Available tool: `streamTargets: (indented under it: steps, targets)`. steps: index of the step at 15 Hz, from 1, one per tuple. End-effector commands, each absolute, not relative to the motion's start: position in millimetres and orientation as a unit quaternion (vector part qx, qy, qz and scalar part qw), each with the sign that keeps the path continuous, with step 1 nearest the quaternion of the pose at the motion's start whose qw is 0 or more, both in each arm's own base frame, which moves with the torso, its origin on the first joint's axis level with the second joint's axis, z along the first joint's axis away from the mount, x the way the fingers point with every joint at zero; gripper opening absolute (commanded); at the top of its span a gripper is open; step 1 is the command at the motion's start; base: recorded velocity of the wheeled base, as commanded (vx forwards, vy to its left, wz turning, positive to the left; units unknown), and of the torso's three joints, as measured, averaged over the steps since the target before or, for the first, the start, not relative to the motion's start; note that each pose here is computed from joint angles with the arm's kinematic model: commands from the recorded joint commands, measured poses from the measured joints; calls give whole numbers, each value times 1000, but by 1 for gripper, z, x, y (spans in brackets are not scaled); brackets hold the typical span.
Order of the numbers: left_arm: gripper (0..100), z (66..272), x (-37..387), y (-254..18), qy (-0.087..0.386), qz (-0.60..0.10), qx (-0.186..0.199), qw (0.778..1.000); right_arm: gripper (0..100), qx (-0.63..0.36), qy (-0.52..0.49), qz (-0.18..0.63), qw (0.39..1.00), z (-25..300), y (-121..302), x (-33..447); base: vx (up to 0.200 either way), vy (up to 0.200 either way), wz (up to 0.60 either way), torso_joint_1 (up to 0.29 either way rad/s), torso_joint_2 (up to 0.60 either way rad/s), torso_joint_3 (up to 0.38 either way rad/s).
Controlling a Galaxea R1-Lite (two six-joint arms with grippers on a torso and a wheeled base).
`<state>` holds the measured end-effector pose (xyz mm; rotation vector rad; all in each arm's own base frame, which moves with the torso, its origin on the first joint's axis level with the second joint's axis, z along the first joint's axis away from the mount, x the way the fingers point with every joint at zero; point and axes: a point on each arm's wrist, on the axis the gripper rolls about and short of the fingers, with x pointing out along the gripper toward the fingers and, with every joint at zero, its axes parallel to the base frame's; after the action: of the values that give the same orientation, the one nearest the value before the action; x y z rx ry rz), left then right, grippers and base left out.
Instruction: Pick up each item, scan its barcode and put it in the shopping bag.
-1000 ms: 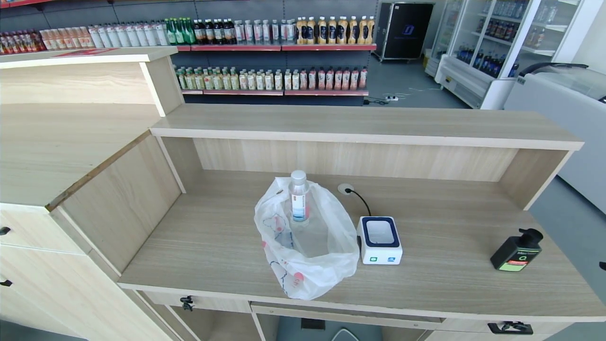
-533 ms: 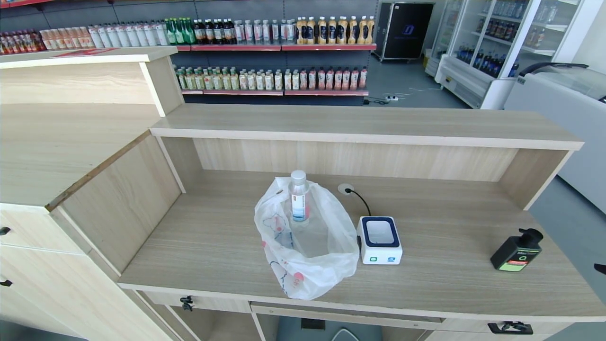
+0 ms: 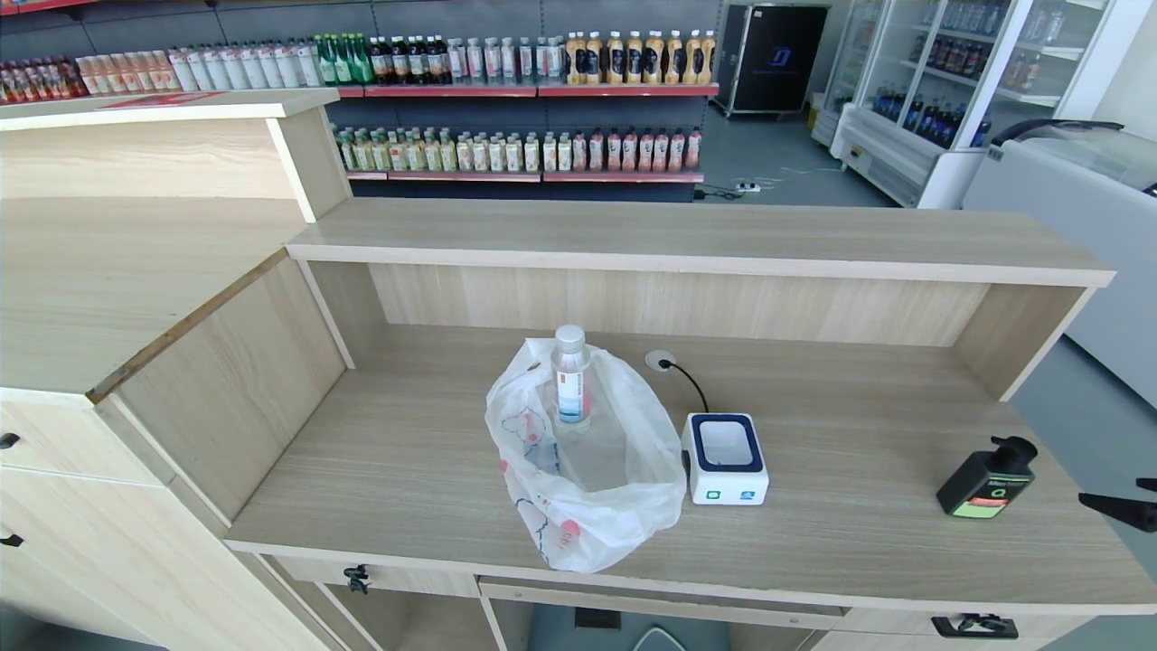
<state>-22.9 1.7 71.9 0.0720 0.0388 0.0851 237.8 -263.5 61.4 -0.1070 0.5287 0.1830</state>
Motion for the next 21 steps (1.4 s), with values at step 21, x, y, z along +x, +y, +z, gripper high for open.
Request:
streamTargets:
  steps: [21]
  targets:
    - [100, 72, -23, 2, 19, 44, 36, 998, 100, -100, 263, 244, 928, 10, -206, 335, 0, 0, 0, 0, 0, 0]
